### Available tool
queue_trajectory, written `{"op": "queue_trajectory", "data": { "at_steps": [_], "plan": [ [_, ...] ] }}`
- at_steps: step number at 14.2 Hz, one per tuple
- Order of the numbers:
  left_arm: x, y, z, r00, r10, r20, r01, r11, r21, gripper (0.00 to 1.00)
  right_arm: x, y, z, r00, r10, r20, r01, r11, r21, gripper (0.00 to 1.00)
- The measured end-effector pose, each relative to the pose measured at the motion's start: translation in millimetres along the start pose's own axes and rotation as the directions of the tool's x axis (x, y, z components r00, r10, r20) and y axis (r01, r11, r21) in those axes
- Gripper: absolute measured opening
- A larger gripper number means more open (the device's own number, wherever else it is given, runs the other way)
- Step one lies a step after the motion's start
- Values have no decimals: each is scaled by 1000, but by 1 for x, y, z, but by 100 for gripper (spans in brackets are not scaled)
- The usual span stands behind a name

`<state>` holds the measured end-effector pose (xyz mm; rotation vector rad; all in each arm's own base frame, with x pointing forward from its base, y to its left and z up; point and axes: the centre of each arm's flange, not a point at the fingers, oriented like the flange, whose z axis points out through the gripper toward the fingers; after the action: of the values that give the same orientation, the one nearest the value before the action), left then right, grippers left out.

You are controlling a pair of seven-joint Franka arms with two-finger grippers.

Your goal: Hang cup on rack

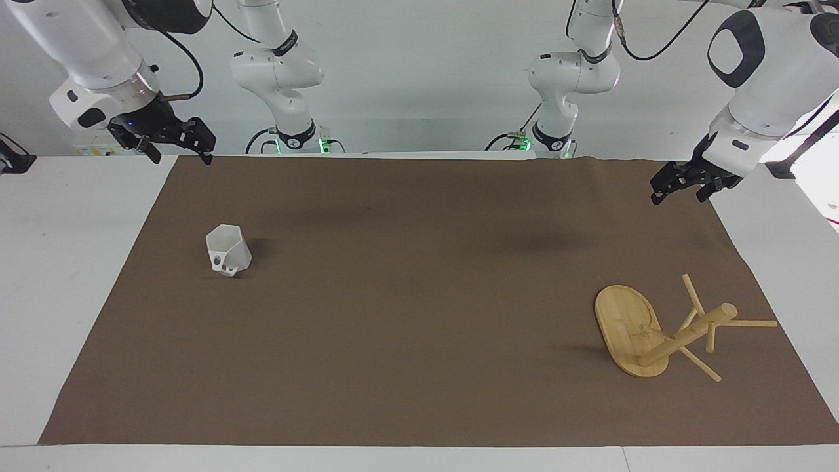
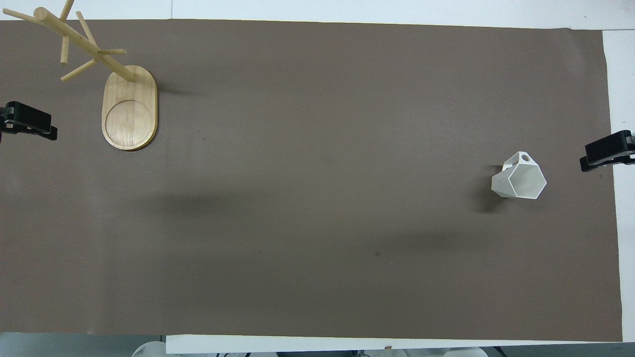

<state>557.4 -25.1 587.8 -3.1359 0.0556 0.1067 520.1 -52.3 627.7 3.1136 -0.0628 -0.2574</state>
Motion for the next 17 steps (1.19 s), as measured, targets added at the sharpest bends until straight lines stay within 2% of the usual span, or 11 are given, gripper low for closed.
{"op": "queue_trajectory", "data": {
  "at_steps": [8, 10, 11, 12, 14, 15, 17],
  "plan": [
    [0, 0, 0, 1000, 0, 0, 0, 1000, 0, 100, 0, 4, 2, 1000, 0, 6, 0, 1000, 2, 100],
    [0, 0, 0, 1000, 0, 0, 0, 1000, 0, 100, 0, 5, 2, 994, -109, 6, 109, 994, 3, 100],
    [0, 0, 0, 1000, 0, 0, 0, 1000, 0, 100, 1, 8, 2, 973, -230, -4, 230, 973, 2, 100],
    [0, 0, 0, 1000, 0, 0, 0, 1000, 0, 100, 4, 15, 2, 939, -343, -27, 343, 939, -7, 100],
    [0, 0, 0, 1000, 0, 0, 0, 1000, 0, 100, 10, 39, 8, 826, -560, -67, 559, 828, -37, 100],
    [0, 0, 0, 1000, 0, 0, 0, 1000, 0, 100, 13, 52, 13, 759, -644, -90, 644, 764, -33, 100],
    [0, 0, 0, 1000, 0, 0, 0, 1000, 0, 100, 19, 88, 31, 609, -767, -203, 785, 619, 18, 100]
  ]
}}
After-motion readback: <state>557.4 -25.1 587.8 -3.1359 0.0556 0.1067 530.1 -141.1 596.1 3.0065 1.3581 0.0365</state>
